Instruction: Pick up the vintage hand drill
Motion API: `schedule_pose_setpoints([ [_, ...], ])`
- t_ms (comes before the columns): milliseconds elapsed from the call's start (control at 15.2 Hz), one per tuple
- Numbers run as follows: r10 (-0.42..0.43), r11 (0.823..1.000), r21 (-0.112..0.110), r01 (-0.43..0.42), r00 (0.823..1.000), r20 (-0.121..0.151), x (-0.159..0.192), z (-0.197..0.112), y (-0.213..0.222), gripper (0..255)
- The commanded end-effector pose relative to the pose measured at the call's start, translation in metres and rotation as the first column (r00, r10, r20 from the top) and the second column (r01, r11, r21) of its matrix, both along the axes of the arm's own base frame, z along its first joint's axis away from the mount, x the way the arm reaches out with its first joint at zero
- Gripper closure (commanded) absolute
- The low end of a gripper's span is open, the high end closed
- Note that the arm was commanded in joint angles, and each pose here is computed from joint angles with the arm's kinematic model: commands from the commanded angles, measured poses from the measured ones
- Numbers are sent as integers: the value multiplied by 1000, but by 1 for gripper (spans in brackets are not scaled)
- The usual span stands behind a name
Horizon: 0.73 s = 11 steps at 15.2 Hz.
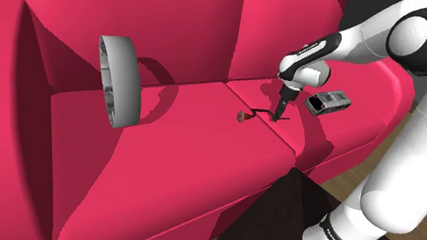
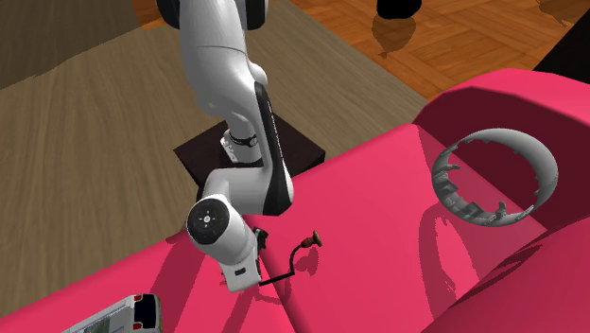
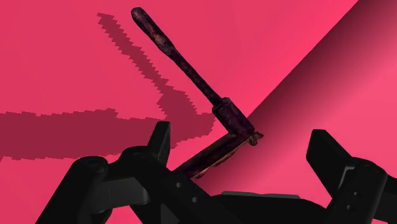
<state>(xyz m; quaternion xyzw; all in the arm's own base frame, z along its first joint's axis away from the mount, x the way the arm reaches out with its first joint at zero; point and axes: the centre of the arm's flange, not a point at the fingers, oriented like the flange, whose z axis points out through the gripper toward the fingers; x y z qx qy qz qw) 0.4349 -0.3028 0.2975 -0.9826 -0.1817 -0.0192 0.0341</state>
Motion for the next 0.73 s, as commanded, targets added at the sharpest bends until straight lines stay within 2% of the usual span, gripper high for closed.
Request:
schedule_pose_setpoints([
  [0, 0, 1000, 0, 0, 1000, 0, -1, -7, 1, 0],
  [66, 0, 1000, 0, 0, 1000, 0, -1, -7, 1, 0],
  [132, 0, 1000, 0, 0, 1000, 0, -1, -7, 0, 255],
  [660, 0, 1000, 0, 0, 1000, 0, 0, -7, -1, 255],
])
